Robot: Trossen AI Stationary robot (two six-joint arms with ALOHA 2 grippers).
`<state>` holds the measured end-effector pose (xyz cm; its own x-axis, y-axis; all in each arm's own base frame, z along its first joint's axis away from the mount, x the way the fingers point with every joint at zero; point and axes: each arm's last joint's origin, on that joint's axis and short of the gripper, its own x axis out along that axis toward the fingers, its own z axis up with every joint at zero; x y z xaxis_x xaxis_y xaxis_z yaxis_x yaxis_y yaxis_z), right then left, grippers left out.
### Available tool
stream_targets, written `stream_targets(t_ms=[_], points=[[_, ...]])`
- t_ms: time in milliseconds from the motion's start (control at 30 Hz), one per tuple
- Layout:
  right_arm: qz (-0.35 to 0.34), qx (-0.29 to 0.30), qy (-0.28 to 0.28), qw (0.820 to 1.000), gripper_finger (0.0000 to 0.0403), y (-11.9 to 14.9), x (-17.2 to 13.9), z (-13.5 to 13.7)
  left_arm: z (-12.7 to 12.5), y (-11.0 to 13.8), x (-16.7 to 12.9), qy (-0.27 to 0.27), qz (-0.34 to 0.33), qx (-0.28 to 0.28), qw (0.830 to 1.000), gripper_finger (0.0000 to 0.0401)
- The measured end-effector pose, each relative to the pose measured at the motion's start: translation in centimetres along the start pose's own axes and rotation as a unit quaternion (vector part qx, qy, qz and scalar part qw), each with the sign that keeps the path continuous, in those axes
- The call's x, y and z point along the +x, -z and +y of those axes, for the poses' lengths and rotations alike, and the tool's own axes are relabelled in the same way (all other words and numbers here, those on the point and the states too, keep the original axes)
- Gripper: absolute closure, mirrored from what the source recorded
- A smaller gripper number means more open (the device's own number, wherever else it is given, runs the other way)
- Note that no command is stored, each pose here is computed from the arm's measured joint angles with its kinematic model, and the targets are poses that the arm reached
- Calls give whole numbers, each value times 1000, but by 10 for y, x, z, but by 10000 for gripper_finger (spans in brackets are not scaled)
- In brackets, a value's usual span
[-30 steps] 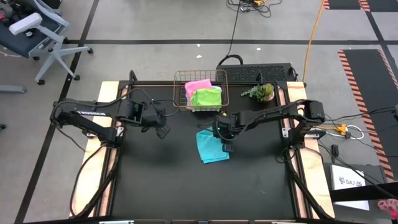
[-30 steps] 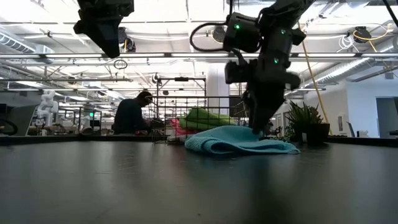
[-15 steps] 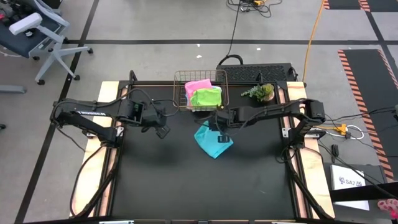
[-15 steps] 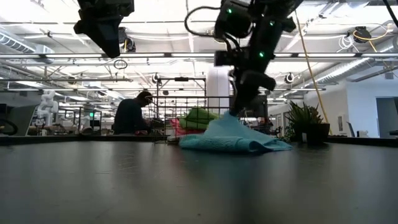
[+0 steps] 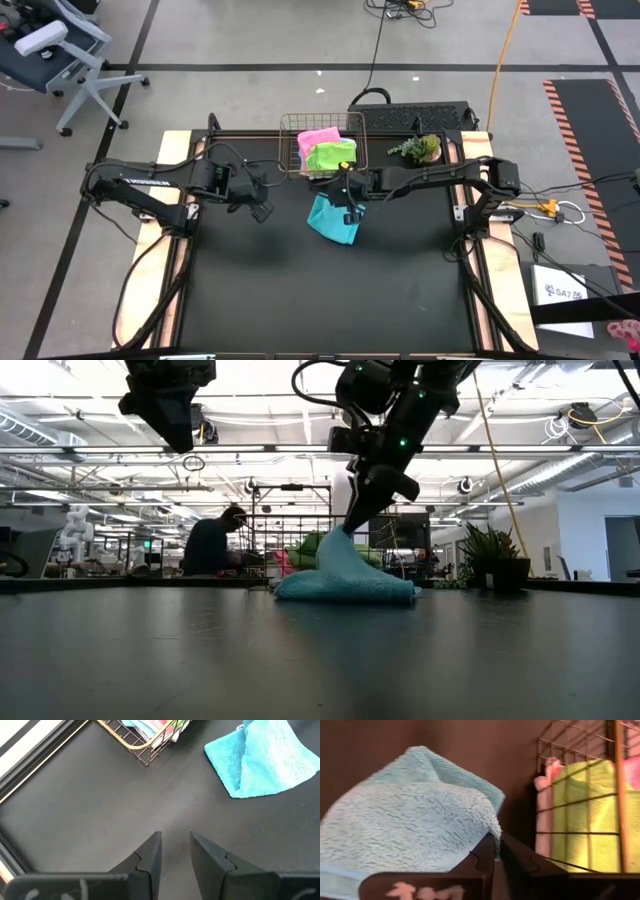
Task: Fold microfiber towels
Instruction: Fold the blue microfiber cloth
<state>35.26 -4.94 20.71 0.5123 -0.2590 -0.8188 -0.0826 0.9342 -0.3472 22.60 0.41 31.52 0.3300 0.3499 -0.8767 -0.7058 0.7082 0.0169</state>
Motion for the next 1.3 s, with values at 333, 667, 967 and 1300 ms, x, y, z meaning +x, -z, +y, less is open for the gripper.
stream_targets(t_ms=[333,667,967,1300], points=[[-3,-2,36,999,298,-3,-2,0,-1,0,0,14,8,-5,1000,300],[43,88,-32,995,345,0,-27,51,-44,-4,44,23,31,31,999,301],[2,190,-55,980,401,16,-11,90,-120,-3,114,120,-22,167,978,390],[-21,243,-21,969,403,34,3,96,-136,12,167,79,8,200,977,397]])
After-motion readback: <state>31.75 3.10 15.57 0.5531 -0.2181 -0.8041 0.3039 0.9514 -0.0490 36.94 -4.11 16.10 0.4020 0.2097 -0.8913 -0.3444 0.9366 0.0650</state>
